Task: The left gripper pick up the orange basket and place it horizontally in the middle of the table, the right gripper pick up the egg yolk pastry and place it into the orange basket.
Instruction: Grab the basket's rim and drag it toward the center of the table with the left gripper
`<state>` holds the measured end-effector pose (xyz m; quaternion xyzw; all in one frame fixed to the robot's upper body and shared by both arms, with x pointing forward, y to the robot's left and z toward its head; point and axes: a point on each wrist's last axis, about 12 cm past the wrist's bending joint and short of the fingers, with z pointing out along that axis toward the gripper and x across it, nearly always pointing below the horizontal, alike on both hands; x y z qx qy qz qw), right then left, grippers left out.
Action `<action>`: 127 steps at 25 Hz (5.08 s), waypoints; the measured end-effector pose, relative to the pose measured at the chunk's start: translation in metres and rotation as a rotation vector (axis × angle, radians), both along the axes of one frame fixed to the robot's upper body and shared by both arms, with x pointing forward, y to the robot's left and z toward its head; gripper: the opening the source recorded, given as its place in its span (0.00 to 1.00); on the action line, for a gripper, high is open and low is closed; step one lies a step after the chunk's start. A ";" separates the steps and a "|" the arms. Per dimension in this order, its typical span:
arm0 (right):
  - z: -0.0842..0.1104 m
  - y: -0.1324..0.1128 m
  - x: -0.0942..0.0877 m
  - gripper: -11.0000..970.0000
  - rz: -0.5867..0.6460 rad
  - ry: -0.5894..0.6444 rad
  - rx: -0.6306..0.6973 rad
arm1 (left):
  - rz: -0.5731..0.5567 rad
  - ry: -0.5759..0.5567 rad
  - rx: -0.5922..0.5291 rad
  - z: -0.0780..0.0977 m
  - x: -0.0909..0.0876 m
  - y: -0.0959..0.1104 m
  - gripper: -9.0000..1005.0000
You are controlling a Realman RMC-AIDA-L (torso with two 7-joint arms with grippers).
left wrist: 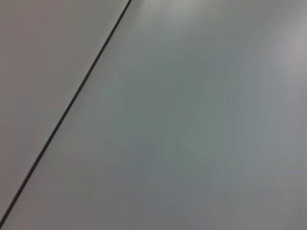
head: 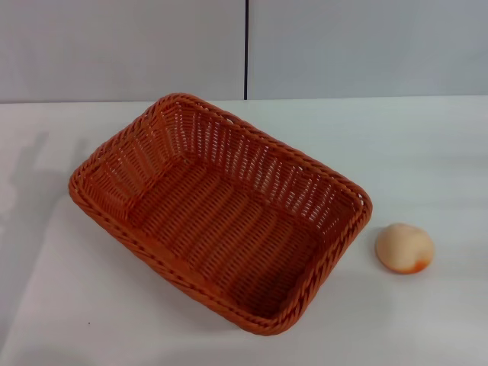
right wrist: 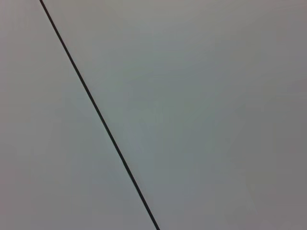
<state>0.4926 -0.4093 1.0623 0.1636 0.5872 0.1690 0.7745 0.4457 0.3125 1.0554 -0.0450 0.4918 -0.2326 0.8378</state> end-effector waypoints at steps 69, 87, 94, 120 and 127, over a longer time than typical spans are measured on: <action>-0.011 -0.005 -0.016 0.76 -0.046 0.039 0.011 | -0.620 0.940 0.837 0.132 0.139 -0.006 0.74; -0.016 -0.001 -0.017 0.76 -0.048 0.064 0.024 | -0.624 1.088 0.912 0.097 0.149 -0.033 0.74; -0.016 -0.001 -0.016 0.76 -0.049 0.067 0.025 | -0.625 1.107 0.915 0.089 0.151 -0.038 0.74; -0.018 -0.003 -0.016 0.76 -0.062 0.079 0.030 | -0.611 1.104 0.905 0.096 0.154 -0.043 0.18; -0.018 -0.003 -0.015 0.76 -0.063 0.082 0.030 | -0.608 1.123 0.835 0.096 0.152 -0.039 0.18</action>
